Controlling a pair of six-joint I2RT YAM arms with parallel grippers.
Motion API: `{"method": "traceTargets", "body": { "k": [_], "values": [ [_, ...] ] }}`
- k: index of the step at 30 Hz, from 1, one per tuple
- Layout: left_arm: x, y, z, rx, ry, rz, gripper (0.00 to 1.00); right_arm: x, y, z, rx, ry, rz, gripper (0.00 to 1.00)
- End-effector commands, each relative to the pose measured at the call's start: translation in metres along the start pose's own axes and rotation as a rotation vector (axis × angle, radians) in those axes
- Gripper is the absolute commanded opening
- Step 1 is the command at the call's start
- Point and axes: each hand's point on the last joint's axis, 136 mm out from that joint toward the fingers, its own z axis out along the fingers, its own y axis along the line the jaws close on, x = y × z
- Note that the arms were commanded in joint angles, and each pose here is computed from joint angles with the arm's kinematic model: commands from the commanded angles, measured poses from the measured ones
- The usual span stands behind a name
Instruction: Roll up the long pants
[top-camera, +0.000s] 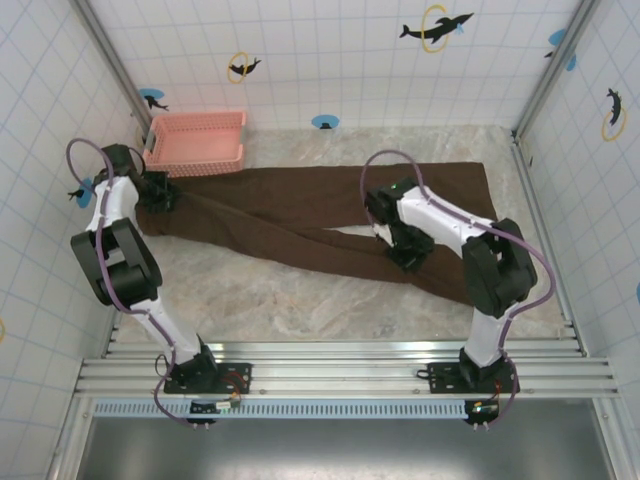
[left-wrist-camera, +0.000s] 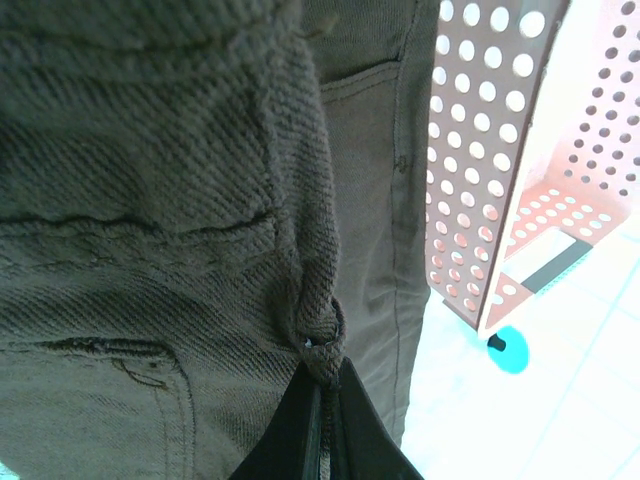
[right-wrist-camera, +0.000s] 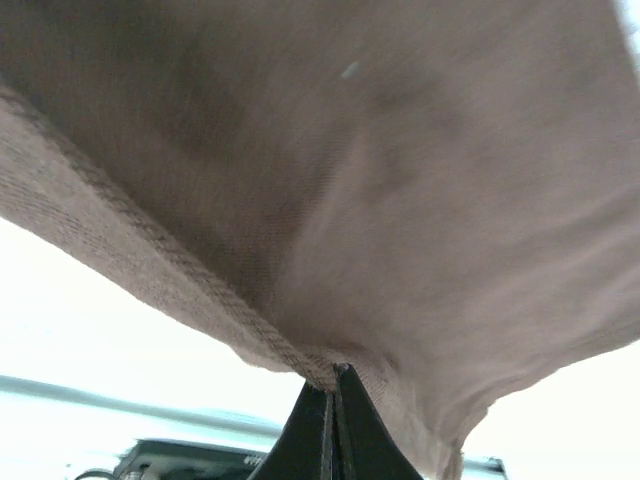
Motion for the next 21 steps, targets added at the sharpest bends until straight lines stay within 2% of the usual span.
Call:
{"method": "traceTargets", "body": {
  "k": [1, 3, 5, 8, 12, 16, 21],
  "values": [
    [-0.007, -0.004, -0.022, 0.027, -0.052, -0.023, 0.0, -0.008, -0.041, -0.04, 0.092, -0.056, -0.019, 0.0],
    [-0.01, -0.003, -0.024, 0.03, -0.061, -0.029, 0.0, -0.023, -0.059, -0.052, 0.099, -0.085, -0.002, 0.0],
    [-0.013, -0.002, -0.025, 0.03, -0.07, -0.034, 0.0, -0.04, -0.071, -0.054, 0.022, -0.13, 0.061, 0.0],
    [-0.019, -0.002, -0.027, 0.032, -0.09, -0.035, 0.0, -0.06, -0.096, -0.057, 0.072, -0.152, 0.073, 0.0],
    [-0.027, -0.005, -0.024, 0.026, -0.109, -0.031, 0.0, -0.094, -0.112, -0.065, 0.062, -0.248, 0.066, 0.0],
    [-0.04, -0.016, -0.012, 0.026, -0.123, -0.013, 0.0, -0.132, -0.122, -0.069, -0.016, -0.342, 0.073, 0.0],
    [-0.057, -0.026, -0.001, 0.045, -0.168, -0.029, 0.0, -0.157, -0.138, -0.076, -0.041, -0.434, 0.108, 0.0]
  ]
}}
